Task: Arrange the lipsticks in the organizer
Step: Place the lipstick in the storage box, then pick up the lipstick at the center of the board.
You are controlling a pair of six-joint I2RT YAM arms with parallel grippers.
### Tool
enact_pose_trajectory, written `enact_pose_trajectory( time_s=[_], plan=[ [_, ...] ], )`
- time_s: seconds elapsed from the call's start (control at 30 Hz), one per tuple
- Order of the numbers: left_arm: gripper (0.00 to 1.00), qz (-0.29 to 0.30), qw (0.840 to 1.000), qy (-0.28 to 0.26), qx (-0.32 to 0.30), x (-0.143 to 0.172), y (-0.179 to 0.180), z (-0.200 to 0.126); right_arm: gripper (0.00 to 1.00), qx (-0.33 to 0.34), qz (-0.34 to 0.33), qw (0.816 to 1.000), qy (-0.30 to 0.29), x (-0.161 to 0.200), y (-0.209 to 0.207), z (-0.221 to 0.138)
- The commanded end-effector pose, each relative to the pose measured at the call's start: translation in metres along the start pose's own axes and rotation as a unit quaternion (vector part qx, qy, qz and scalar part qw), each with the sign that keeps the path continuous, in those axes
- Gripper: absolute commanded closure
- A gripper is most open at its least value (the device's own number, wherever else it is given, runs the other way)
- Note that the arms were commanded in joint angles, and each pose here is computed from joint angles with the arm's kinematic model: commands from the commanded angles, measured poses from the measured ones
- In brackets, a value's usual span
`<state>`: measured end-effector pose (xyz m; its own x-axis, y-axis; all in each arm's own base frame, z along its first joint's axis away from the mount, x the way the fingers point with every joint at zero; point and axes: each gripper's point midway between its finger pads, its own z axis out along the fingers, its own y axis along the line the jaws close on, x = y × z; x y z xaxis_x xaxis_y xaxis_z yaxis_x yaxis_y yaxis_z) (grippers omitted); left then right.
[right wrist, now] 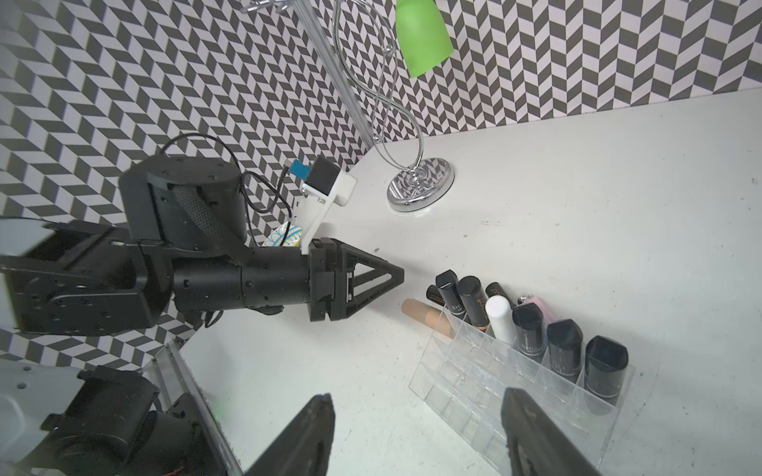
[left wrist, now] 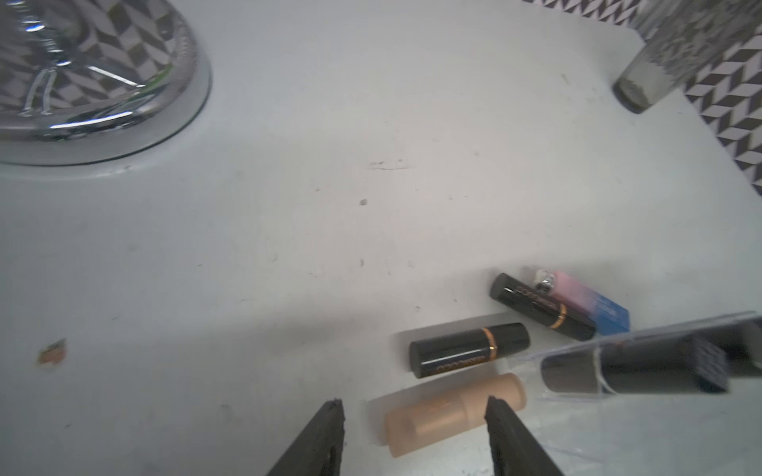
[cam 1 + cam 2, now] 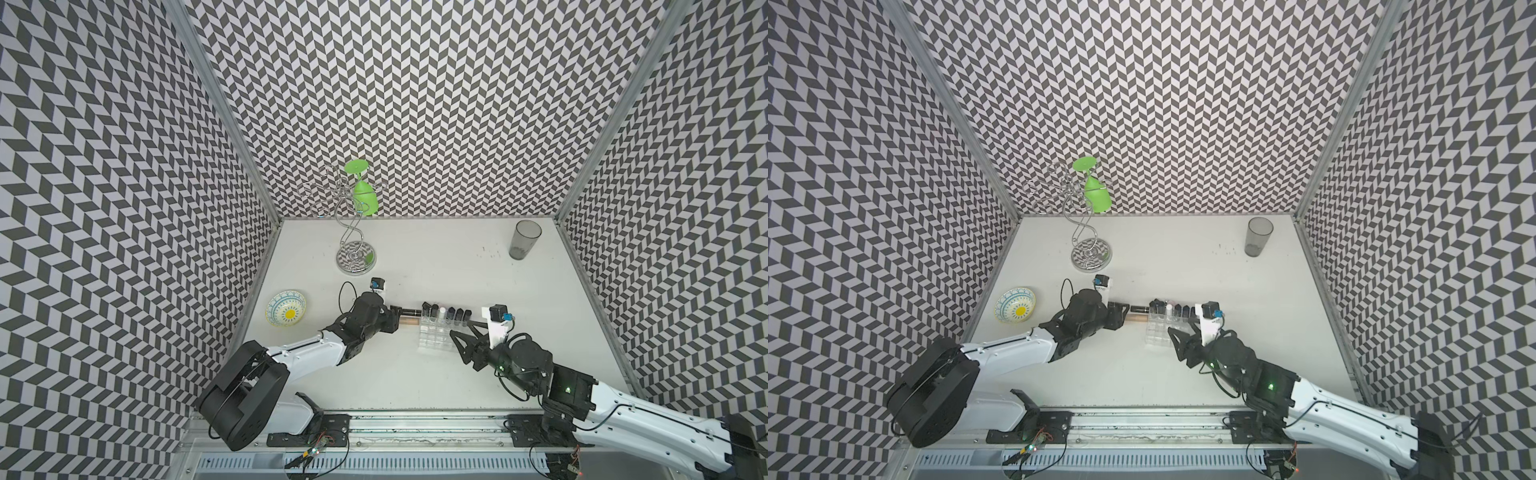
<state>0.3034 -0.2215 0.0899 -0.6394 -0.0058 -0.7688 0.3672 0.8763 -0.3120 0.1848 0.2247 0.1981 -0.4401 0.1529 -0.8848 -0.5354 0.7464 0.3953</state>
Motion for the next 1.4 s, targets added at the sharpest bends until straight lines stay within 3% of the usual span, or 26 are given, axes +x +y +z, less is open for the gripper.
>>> enact_pose_trajectory(
  time_s=[0.0,0.33,0.6,0.97,1.37],
  plan=[
    [0.42,0.045,0.996,-0.027,0.074,-0.015,-0.028,0.006,0.32,-0.021,0.013,1.0,-0.019,-0.006,0.007,-0.003],
    [0.47,0.035,0.996,0.022,0.085,0.01,-0.016,0.033,0.33,-0.025,0.015,0.999,-0.014,-0.005,0.008,-0.003],
    [0.5,0.021,0.995,0.038,0.088,0.036,-0.01,0.017,0.33,-0.017,0.012,1.0,-0.019,-0.005,0.005,-0.002],
    [0.51,0.02,0.994,0.069,0.083,0.059,-0.006,0.024,0.33,-0.02,0.012,1.0,-0.019,-0.004,0.005,-0.003],
    [0.51,0.031,0.994,0.108,0.018,0.078,-0.008,0.011,0.33,-0.02,0.009,1.0,-0.014,-0.001,0.005,0.0]
  ],
)
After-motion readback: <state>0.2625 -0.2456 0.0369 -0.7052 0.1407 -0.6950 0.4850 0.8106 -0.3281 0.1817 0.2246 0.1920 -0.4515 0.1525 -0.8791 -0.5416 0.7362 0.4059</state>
